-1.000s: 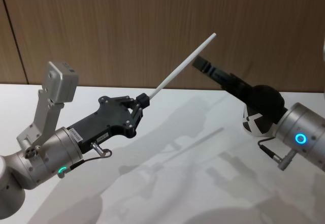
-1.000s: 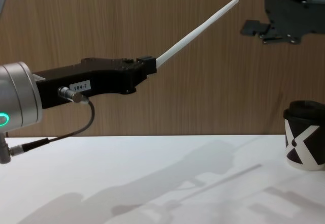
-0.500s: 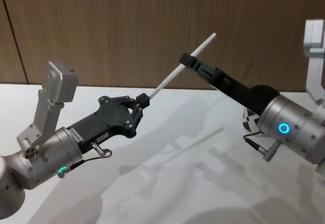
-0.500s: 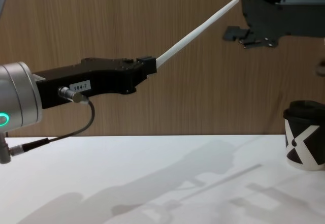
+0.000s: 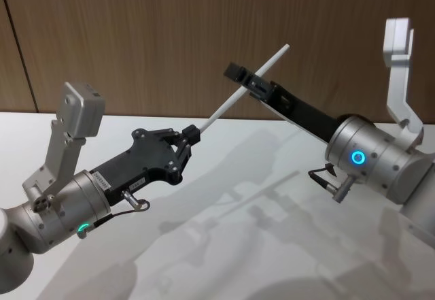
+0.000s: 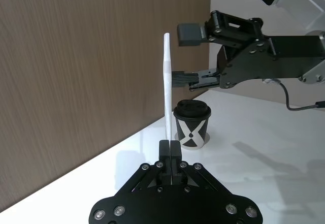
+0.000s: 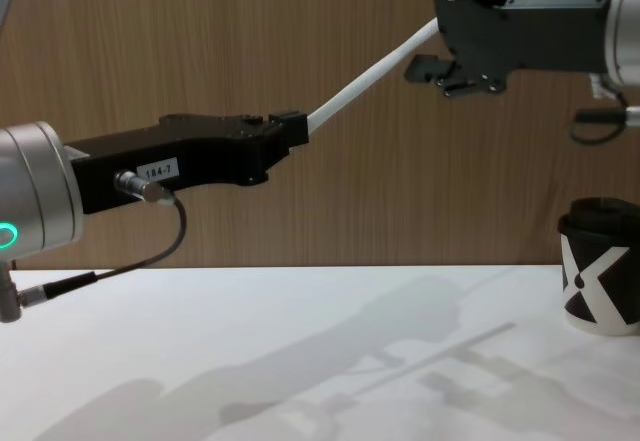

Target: Pick up the straw with one hand, pass it to the other hand, and insert it into the cup.

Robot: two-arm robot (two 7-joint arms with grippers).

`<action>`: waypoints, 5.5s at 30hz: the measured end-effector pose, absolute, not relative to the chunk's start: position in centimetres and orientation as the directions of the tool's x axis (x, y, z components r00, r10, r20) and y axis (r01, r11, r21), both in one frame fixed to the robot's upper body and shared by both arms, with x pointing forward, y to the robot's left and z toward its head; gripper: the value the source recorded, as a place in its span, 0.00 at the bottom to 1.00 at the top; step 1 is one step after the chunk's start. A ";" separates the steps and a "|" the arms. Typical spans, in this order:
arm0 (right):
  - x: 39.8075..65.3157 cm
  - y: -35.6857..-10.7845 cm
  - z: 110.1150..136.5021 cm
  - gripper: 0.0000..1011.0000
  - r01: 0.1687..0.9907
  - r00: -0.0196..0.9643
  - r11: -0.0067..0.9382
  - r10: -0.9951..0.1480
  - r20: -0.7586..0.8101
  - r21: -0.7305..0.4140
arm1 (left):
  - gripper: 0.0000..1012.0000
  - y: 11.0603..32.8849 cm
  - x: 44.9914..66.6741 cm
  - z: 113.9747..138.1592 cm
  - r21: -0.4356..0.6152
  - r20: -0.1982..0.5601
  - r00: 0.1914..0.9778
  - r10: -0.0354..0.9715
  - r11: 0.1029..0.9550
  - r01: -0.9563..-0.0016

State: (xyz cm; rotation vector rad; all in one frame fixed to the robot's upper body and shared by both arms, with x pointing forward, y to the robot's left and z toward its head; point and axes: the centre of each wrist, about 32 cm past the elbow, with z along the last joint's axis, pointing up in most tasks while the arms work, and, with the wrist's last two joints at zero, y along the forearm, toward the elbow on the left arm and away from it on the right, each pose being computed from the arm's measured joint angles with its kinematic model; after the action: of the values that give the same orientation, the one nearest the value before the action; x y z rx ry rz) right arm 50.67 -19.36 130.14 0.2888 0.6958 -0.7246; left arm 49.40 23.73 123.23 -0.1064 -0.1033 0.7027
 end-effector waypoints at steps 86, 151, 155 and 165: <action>52.7 -18.3 129.6 0.00 0.725 0.497 0.688 -0.535 -0.683 -0.011 | 0.01 23.7 49.4 123.2 -0.132 0.059 0.758 0.649 0.758 -0.639; 50.4 -20.0 129.5 0.00 0.822 0.570 0.538 -0.773 -0.279 0.189 | 0.99 23.7 49.4 123.2 -0.132 0.059 0.758 0.649 0.758 -0.639; 50.3 -20.5 129.8 0.00 0.826 0.563 0.529 -0.785 -0.258 0.195 | 0.99 23.7 49.4 123.2 -0.132 0.059 0.758 0.649 0.758 -0.638; 50.3 -21.7 130.4 0.00 0.846 0.532 0.499 -0.816 -0.225 0.190 | 0.99 23.7 49.4 123.2 -0.132 0.059 0.758 0.649 0.758 -0.638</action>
State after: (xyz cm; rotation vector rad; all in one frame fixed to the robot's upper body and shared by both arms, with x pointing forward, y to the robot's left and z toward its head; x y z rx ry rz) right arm 50.31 -21.69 130.37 0.2918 0.1103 -1.0076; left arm 49.40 23.73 123.23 -0.1064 -0.1033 0.7026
